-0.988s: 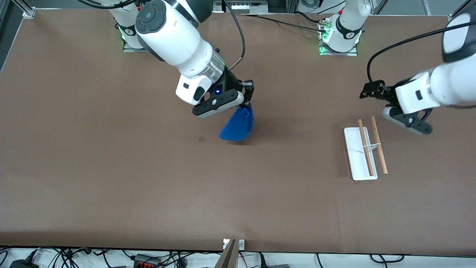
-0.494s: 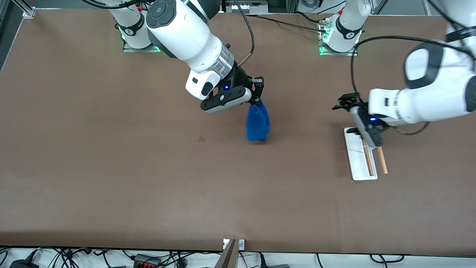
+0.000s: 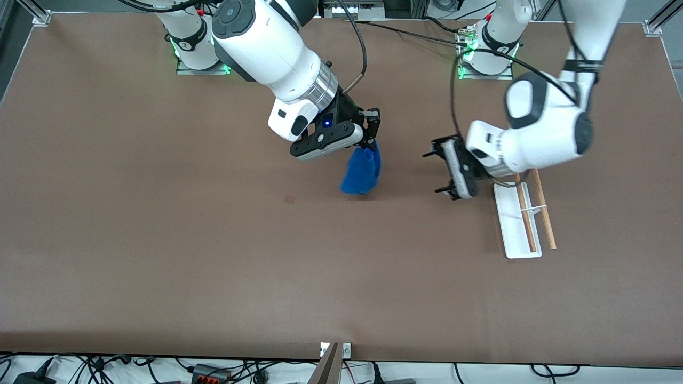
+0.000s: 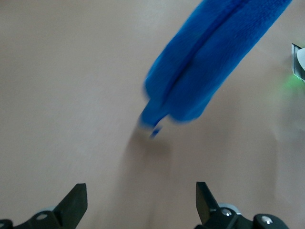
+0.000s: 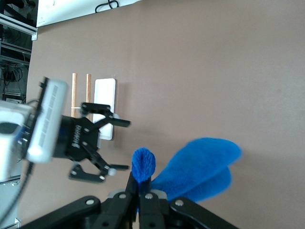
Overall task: Pass towel and hang on rack
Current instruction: 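Move the left gripper toward the towel held by the right gripper, then grasp the hanging towel with the left gripper below the right gripper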
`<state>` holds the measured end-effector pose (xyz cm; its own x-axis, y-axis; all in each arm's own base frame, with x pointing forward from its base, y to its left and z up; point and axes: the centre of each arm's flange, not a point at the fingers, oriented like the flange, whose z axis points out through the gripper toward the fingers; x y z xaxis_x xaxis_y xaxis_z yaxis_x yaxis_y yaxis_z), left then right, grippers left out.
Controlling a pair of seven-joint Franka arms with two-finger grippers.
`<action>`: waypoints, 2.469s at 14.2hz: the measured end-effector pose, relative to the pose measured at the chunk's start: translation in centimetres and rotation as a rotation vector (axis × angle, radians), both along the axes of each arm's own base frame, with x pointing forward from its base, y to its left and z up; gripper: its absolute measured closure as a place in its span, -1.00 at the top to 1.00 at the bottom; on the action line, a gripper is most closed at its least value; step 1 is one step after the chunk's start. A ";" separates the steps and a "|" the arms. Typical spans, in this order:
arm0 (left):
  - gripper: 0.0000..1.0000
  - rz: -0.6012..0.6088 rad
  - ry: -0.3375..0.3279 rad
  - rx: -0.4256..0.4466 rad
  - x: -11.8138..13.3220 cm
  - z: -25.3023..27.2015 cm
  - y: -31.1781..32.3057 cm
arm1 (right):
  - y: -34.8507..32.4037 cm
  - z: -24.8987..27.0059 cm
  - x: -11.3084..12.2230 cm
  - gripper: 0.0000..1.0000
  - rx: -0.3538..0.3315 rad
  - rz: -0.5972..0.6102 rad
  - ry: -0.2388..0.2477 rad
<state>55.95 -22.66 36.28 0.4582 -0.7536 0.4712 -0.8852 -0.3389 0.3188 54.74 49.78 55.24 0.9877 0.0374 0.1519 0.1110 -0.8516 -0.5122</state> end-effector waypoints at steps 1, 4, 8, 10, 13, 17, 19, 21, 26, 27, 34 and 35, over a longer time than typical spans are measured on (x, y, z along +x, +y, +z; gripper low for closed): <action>1.00 -0.015 -0.020 -0.002 -0.5 -0.8 -1.1 | 0.0 0.0 0.0 -0.93 0.000 0.000 0.000; 1.00 -0.061 -0.059 -0.043 -1.4 -4.3 -3.4 | 0.0 0.0 0.0 -0.93 0.000 -0.001 0.000; 1.00 -0.043 -0.113 -0.075 -1.8 -7.4 -5.3 | 0.0 -0.6 0.2 -0.93 -0.005 -0.001 0.008; 1.00 -0.025 -0.140 -0.083 -2.6 -8.5 -7.5 | 0.0 -0.9 0.3 -0.93 -0.006 -0.002 0.012; 1.00 0.008 -0.192 -0.098 -4.3 -9.6 -11.2 | 0.0 -0.9 0.4 -0.93 -0.006 -0.002 0.012; 0.94 0.007 -0.237 -0.093 -6.5 -10.7 -15.0 | 0.0 -0.9 0.3 -0.93 -0.006 -0.002 0.012; 0.52 0.012 -0.244 -0.100 -6.1 -10.4 -15.3 | 0.0 -0.9 0.3 -0.93 -0.006 -0.002 0.012; 0.07 0.022 -0.250 -0.109 -5.5 -10.1 -15.3 | 0.0 -0.9 0.3 -0.93 -0.006 -0.002 0.012; -0.39 0.030 -0.249 -0.120 -4.9 -10.1 -15.5 | 0.0 -0.9 0.3 -0.93 -0.006 -0.002 0.012; -0.23 0.029 -0.252 -0.123 -4.9 -10.0 -15.7 | 0.0 -0.9 0.3 -0.93 -0.006 -0.002 0.012; -0.96 0.022 -0.259 -0.126 -5.1 -9.8 -16.3 | 0.0 -1.0 0.3 -0.63 -0.011 0.000 0.011; -0.96 0.026 -0.261 -0.125 -4.9 -9.8 -16.1 | 0.0 -1.1 0.3 -0.44 -0.018 0.001 0.009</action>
